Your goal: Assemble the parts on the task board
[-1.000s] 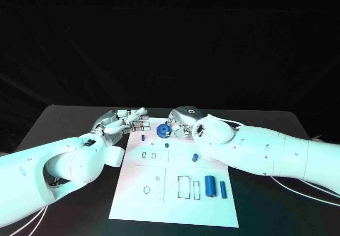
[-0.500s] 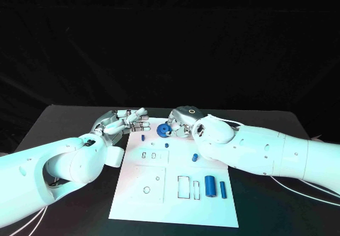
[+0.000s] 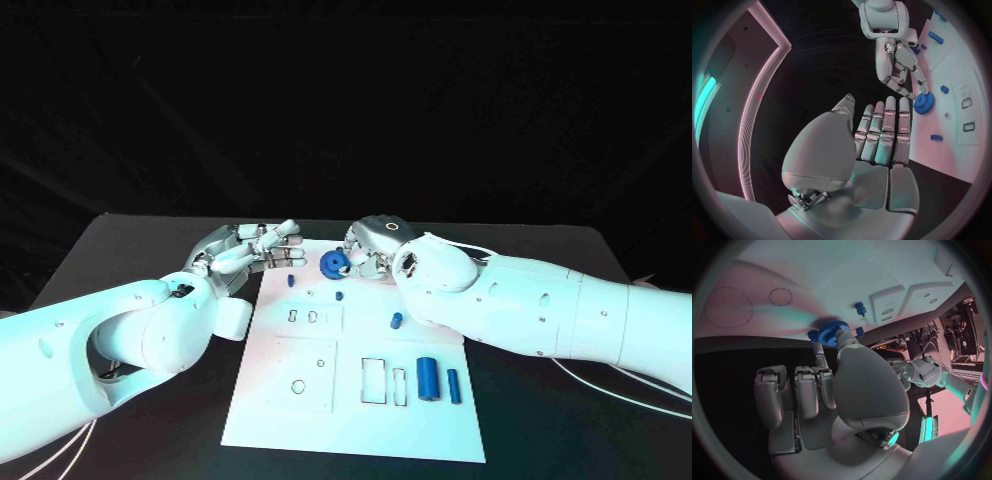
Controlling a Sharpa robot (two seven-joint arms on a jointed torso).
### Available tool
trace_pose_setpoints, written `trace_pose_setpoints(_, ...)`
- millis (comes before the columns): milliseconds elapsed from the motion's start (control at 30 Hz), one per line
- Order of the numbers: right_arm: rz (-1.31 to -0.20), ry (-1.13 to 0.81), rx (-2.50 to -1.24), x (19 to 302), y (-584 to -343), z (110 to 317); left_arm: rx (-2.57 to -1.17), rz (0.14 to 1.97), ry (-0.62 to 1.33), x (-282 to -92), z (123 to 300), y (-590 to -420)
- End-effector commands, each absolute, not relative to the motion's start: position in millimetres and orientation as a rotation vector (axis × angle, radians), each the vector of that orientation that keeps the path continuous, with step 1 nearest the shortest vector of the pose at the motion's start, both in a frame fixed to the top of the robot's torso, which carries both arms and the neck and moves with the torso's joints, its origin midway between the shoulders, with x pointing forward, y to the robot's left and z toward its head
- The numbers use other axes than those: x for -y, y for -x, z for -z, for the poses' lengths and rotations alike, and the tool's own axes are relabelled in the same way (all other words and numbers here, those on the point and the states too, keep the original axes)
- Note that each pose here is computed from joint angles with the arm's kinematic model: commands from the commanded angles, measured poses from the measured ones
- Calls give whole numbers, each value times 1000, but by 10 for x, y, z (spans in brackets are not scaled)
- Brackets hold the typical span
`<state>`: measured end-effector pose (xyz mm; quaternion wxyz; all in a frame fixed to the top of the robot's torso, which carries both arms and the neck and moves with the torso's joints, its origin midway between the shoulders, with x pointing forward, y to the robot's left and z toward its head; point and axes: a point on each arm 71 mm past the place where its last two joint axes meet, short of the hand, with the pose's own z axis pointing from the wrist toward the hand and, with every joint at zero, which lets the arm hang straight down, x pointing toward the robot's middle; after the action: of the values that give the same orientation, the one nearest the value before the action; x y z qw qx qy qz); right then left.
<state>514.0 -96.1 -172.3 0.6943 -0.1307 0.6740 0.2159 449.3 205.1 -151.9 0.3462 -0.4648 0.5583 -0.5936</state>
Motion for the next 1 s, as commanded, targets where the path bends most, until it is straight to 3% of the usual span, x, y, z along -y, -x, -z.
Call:
trace_pose_setpoints(33,-474,297,-1495,959,-5136,1718,-1456,1564,1197,-2031,1506,-4488)
trace_pose_setpoints(733,-483,295,-1487,956,-5128,1711,-1459,1563,1199,-2034,1508,-4489)
trace_pose_setpoints(1000,-576,293,-1475,905,-5086,1691,-1458,1562,1199,-2040,1508,-4490)
